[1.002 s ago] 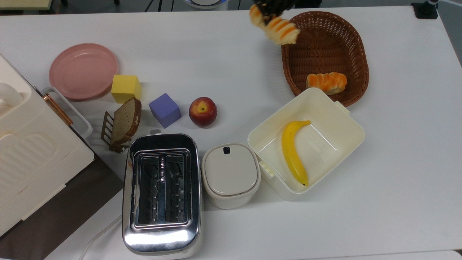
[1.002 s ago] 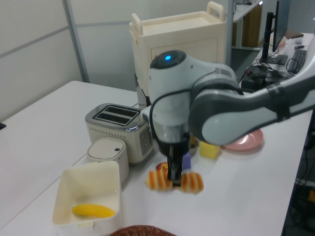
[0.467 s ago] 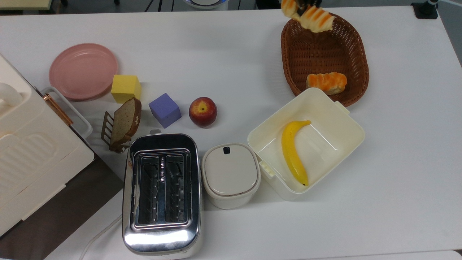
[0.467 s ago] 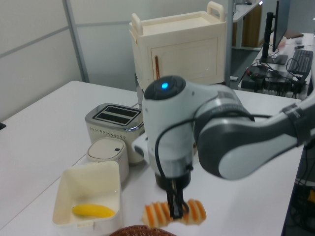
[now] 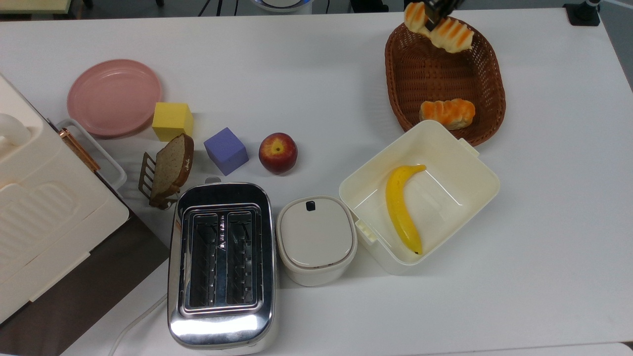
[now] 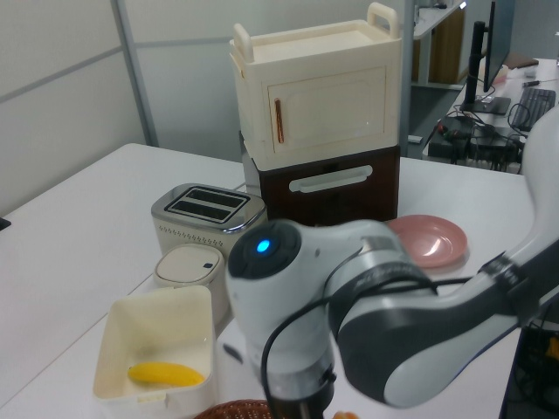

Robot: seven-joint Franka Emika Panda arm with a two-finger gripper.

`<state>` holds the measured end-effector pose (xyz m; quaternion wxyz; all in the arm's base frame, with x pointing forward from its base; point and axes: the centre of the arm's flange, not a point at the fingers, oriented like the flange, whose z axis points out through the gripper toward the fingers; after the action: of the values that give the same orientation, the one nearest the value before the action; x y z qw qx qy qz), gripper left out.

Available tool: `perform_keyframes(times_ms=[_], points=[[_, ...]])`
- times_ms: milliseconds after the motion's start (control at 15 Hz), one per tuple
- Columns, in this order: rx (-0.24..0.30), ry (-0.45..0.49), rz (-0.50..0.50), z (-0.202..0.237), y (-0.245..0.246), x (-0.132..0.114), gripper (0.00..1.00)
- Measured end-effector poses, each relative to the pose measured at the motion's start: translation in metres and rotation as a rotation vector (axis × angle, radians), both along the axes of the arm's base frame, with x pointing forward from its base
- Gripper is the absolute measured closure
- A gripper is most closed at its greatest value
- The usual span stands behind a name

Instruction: Put the bread in the basket

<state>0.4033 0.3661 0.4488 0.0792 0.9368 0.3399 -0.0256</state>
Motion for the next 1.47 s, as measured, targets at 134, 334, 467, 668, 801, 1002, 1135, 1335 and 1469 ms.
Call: perform_keyframes(times_ms=[134,334,467,668,801,1002,1135,1335,1469], points=[[0.013,-0.011,0.014,-0.01,0.012,0.004,0.86],[0.022,-0.018,0.029,-0.024,0.024,0.008,0.86],[0.02,-0.015,0.042,-0.027,0.03,0.004,0.86],[0.019,-0.013,0.052,-0.029,0.034,0.0,0.87],[0.015,-0.01,0.053,-0.031,0.035,0.0,0.58],[0.01,-0.006,0.053,-0.035,0.035,0.001,0.29],[0.01,-0.006,0.051,-0.035,0.034,0.001,0.07],[0.015,-0.013,0.044,-0.032,0.033,0.006,0.0],[0.022,-0.021,0.032,-0.026,0.029,0.011,0.0]])
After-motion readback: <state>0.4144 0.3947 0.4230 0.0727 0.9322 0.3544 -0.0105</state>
